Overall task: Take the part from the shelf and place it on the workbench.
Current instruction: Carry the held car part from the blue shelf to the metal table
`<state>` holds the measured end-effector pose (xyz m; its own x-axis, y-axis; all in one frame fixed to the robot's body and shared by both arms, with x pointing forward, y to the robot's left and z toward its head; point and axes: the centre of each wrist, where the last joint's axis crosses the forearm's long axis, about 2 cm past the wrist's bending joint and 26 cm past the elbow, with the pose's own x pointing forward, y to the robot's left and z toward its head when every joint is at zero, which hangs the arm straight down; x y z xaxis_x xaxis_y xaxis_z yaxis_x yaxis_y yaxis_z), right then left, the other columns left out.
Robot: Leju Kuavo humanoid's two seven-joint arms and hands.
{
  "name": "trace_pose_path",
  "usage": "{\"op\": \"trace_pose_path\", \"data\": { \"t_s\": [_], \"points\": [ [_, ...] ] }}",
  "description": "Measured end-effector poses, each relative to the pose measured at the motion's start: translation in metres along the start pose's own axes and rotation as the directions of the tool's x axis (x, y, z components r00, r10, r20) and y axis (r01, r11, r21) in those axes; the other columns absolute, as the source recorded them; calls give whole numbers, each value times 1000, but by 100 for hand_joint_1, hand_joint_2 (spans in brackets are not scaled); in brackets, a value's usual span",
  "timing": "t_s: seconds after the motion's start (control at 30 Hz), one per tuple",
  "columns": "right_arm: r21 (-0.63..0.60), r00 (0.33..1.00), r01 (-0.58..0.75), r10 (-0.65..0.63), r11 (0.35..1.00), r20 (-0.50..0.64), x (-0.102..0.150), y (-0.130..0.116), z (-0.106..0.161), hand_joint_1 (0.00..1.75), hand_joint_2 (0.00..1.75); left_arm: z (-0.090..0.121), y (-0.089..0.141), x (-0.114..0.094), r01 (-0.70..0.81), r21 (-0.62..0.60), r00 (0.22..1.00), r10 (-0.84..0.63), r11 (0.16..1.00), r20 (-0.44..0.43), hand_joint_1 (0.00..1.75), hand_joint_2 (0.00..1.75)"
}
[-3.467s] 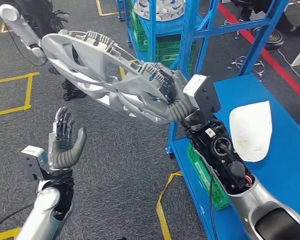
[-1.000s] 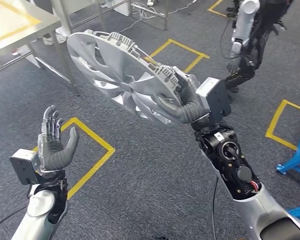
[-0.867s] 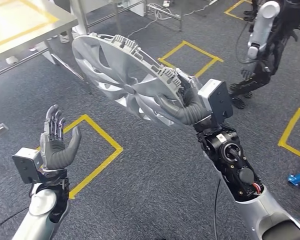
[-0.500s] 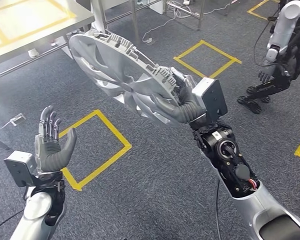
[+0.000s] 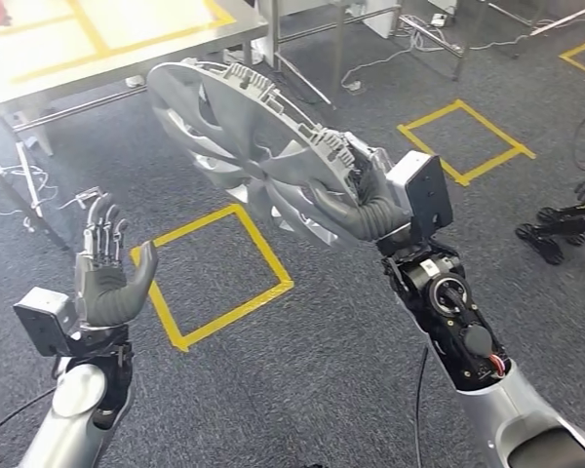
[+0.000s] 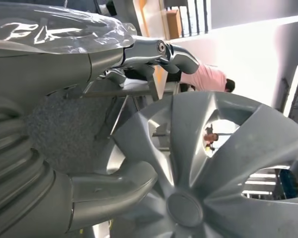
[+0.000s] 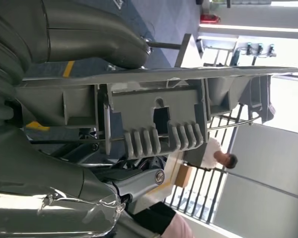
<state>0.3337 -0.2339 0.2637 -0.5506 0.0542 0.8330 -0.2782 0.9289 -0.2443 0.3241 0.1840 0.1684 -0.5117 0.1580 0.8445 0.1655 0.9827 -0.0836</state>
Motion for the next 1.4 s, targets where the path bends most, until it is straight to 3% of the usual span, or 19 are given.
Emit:
{"op": "trace_pose_path", "data": {
  "t_s": [0.6, 1.13, 1.4],
  "points": [
    [40, 1000, 22, -22, 999, 6, -4, 9, -7, 175, 175, 13, 9, -7, 23, 73, 999, -20, 997, -46, 0, 175],
    [59, 999, 32, -32, 998, -2, -9, 14, -9, 175, 175, 10, 11, -3, 28, 81, 998, -23, 996, -56, 0, 175],
    [52, 999, 48, -47, 997, -18, -10, 14, -8, 175, 175, 8, 11, -2, 1, 97, 995, 9, 995, -103, 0, 175]
  ]
}}
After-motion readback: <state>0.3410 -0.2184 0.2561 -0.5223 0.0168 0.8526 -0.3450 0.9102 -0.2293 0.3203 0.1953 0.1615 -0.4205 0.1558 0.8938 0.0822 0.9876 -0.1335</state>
